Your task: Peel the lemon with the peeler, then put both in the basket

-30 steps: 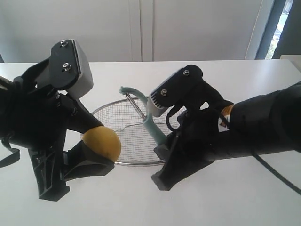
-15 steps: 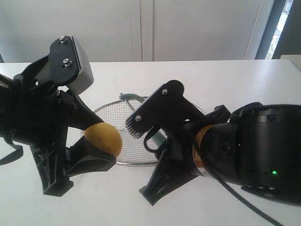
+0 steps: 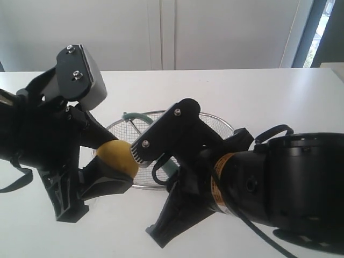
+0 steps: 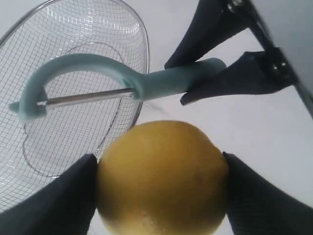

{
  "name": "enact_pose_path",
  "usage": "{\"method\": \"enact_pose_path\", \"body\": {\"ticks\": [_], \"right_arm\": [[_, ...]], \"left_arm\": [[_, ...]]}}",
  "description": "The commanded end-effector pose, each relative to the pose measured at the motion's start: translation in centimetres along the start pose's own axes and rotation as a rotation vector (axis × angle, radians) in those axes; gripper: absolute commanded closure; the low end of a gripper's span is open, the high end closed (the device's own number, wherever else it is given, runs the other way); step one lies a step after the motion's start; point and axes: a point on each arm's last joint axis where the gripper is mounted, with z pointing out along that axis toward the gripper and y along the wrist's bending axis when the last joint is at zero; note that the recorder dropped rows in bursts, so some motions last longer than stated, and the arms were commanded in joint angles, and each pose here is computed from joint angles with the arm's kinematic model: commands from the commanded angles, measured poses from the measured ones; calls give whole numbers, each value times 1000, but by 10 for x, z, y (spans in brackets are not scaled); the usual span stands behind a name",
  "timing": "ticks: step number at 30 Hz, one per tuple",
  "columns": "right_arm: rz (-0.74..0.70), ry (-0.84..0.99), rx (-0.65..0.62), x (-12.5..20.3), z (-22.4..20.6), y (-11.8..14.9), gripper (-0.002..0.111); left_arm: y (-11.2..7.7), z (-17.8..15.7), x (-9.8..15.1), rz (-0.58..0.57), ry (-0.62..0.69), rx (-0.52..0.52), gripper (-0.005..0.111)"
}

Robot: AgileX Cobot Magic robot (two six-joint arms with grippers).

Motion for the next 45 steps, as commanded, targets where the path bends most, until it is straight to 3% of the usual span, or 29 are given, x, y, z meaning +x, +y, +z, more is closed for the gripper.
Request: {"method": "enact_pose_path", "body": {"ticks": [1, 45], "right_arm": [[4, -24, -13, -4, -1, 1, 108], [40, -28, -43, -5, -1, 4, 108]], "left_arm": [[1, 0, 1, -34, -31, -29, 107], [6, 6, 6, -62, -68, -100, 107]]}}
